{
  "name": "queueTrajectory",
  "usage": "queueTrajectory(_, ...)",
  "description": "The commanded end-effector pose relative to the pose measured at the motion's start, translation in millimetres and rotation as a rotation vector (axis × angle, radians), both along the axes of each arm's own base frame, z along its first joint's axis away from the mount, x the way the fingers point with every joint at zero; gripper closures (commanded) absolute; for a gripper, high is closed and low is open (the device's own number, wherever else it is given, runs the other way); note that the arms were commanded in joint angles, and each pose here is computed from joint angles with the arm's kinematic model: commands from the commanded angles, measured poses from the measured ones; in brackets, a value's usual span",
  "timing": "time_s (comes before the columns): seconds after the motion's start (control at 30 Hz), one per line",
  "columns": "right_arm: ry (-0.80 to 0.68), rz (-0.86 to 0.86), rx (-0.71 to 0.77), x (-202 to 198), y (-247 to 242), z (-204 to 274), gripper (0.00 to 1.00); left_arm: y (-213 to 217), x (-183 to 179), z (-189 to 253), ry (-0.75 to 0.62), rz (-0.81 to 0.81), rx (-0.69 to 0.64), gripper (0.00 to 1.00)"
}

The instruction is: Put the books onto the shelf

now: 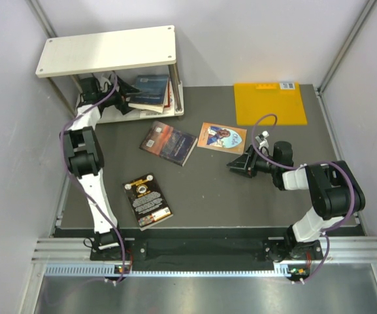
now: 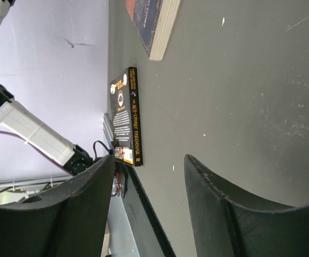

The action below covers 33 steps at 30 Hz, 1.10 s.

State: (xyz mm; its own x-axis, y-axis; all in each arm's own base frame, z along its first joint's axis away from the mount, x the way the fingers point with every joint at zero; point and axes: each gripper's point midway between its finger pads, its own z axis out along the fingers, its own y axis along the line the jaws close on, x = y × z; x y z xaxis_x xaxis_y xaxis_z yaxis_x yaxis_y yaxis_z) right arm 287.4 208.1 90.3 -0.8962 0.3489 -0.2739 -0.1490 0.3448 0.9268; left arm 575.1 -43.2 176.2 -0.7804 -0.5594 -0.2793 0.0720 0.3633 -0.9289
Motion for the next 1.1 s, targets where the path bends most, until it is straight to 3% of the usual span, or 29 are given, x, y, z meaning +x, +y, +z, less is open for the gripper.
queueTrajectory(0.0, -0.068, 0.011, 0.012, 1.1, 2.8, 10.7, 0.45, -34.7, 5.3, 19.2, -0.078, -0.093, 0.029, 0.01)
queueTrajectory(0.37, -0.059, 0.016, 0.013, -3.5, 2.9, 6.4, 0.45, -34.2, 16.0, 13.9, -0.069, -0.04, 0.151, 0.01)
queueTrajectory(0.57, -0.064, 0.015, 0.021, -3.4, 2.8, 8.0, 0.45, -13.4, 17.0, -2.5, -0.028, 0.049, 0.338, 0.01)
queueTrajectory(0.8, -0.059, 0.016, 0.021, -4.3, 2.8, 6.1, 0.45, -11.5, 19.1, -5.0, -0.079, 0.078, 0.554, 0.01)
queueTrajectory(1.07, -0.057, 0.017, 0.022, -6.8, 2.5, 5.6, 0.45, 15.1, 8.1, -16.3, 0.007, 0.164, 0.717, 0.01)
